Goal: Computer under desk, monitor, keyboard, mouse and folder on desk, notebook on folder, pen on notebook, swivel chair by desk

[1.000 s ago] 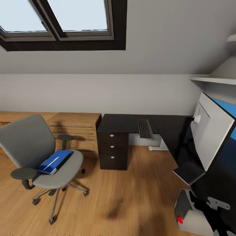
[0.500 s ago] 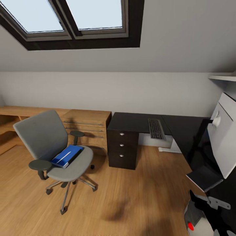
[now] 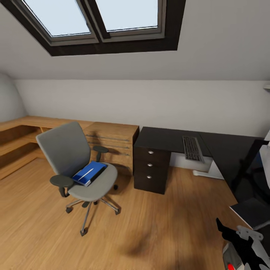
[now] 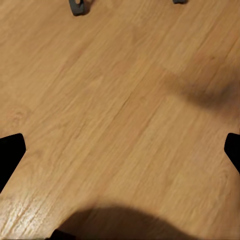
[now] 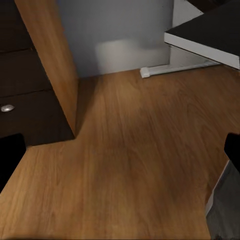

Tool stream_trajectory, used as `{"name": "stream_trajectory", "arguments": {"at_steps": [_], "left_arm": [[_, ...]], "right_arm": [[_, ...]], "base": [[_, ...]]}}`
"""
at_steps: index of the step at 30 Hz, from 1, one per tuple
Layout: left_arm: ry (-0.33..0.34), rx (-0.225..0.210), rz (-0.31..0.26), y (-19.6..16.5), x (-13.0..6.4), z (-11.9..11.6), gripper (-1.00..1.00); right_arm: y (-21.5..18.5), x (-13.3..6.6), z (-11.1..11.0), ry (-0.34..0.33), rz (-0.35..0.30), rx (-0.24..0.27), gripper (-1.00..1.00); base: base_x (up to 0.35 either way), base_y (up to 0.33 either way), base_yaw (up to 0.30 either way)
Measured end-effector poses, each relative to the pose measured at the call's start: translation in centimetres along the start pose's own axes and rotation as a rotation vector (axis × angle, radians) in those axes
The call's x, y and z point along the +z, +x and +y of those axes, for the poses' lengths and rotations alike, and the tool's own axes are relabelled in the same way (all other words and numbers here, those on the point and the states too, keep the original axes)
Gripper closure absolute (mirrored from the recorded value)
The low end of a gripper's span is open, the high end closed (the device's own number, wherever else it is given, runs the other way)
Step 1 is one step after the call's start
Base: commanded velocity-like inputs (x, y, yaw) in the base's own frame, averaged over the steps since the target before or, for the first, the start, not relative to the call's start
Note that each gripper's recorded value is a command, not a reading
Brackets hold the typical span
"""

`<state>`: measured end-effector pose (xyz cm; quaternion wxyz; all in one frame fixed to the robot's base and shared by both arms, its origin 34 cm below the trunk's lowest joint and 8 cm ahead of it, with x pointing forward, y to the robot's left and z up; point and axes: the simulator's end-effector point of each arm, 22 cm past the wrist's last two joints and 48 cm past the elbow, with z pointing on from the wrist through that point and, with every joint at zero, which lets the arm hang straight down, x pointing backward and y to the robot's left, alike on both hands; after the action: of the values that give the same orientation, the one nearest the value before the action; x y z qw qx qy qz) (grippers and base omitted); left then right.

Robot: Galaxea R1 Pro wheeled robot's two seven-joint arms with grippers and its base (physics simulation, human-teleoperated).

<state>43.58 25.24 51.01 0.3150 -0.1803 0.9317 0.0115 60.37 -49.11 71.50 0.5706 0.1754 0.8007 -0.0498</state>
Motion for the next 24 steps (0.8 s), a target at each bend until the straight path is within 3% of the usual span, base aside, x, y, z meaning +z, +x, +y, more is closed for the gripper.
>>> {"name": "stream_trajectory", "arguments": {"at_steps": [24], "left_arm": [[-0.003,0.001,0.005,0.21,0.02,0.09,-1.0]], "right_arm": [[0.83,-0.02,0.5,-0.013,0.02,-0.019,-1.0]], "base": [[0.0,0.0,0.028]]}}
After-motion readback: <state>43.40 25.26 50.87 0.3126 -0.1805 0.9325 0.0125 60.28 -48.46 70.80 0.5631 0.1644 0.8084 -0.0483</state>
